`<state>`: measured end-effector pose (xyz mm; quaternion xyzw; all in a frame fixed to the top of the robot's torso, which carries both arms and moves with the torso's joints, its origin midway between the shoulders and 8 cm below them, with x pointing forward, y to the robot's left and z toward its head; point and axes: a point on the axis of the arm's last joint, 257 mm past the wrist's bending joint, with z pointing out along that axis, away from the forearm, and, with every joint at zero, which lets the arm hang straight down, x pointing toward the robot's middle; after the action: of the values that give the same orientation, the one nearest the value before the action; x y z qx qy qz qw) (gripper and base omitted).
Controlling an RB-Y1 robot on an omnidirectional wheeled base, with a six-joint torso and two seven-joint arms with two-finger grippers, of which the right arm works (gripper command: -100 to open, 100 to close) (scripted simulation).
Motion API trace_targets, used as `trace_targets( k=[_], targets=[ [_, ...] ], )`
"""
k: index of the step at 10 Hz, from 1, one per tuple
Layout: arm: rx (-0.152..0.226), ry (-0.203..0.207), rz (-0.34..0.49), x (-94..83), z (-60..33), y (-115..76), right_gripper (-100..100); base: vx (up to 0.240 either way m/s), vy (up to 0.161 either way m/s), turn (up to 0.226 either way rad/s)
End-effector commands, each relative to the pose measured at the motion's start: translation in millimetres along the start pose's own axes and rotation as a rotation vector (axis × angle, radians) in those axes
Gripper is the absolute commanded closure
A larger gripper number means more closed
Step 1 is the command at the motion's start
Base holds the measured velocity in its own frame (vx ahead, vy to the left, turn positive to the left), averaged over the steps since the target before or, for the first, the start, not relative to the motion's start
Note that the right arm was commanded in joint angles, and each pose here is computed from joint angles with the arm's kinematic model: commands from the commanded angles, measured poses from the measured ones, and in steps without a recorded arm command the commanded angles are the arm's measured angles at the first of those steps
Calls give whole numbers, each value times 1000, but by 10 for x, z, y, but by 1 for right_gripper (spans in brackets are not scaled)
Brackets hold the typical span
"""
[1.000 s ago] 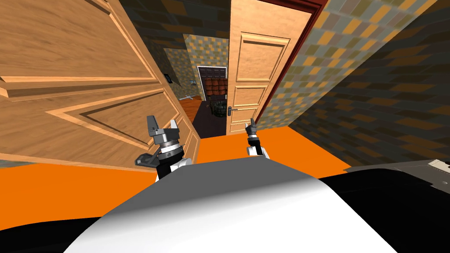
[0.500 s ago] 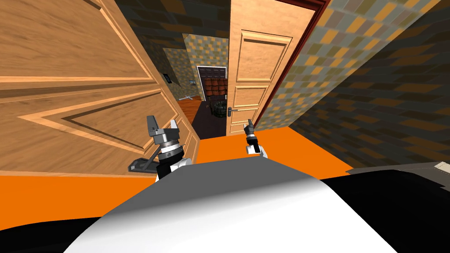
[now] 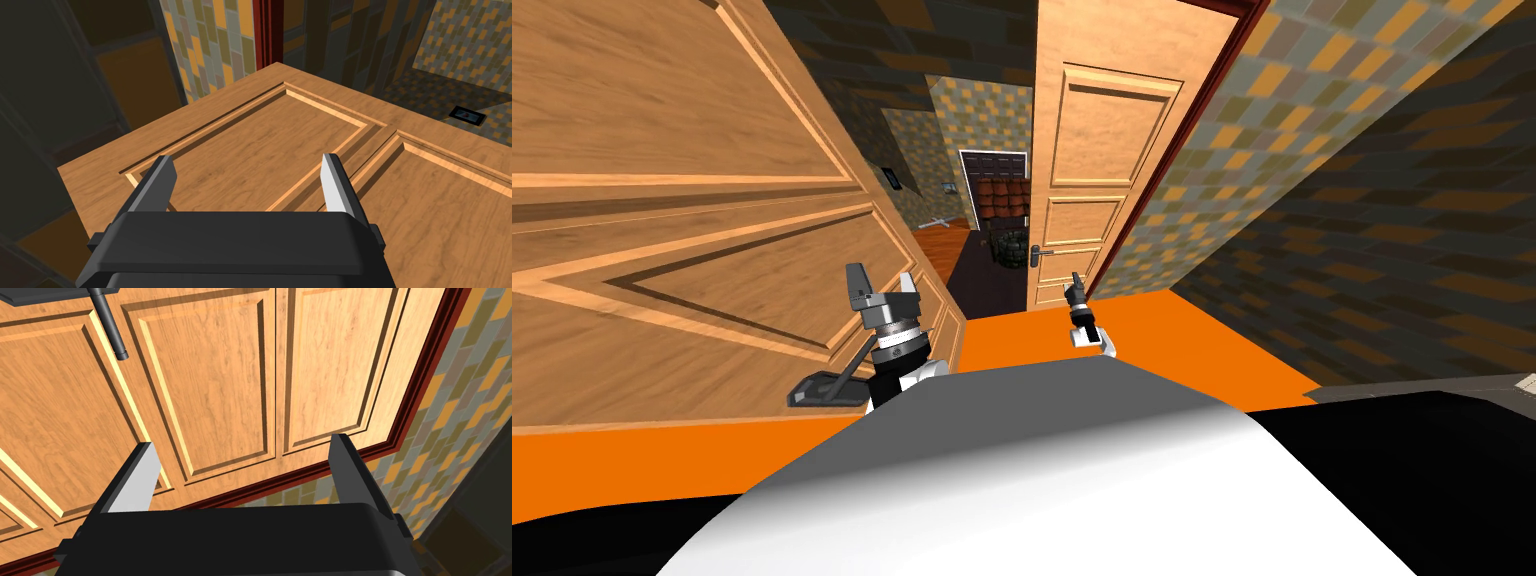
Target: Pull the door open
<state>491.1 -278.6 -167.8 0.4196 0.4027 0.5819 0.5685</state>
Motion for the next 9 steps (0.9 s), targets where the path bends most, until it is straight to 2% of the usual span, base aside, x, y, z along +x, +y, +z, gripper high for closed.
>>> trace_targets(
  k=[1,2,4,5,7,8,9],
  targets=[
    [13,11,-2,21,75,-94,-100,78,-1,-8],
    [24,9,-1,13,59,-148,-100,56,-4,0],
    [37,24,-5,29,164,-250,-100,71,0,-7],
    [53,21,-4,18,138,-324,-100,55,-9,-1],
    [66,35,-8,33,244,-415,-100,67,-5,-5],
    [83,32,-7,20,216,-493,-100,65,-4,-2],
    [92,38,-9,24,262,-550,-100,55,-9,-6]
  ],
)
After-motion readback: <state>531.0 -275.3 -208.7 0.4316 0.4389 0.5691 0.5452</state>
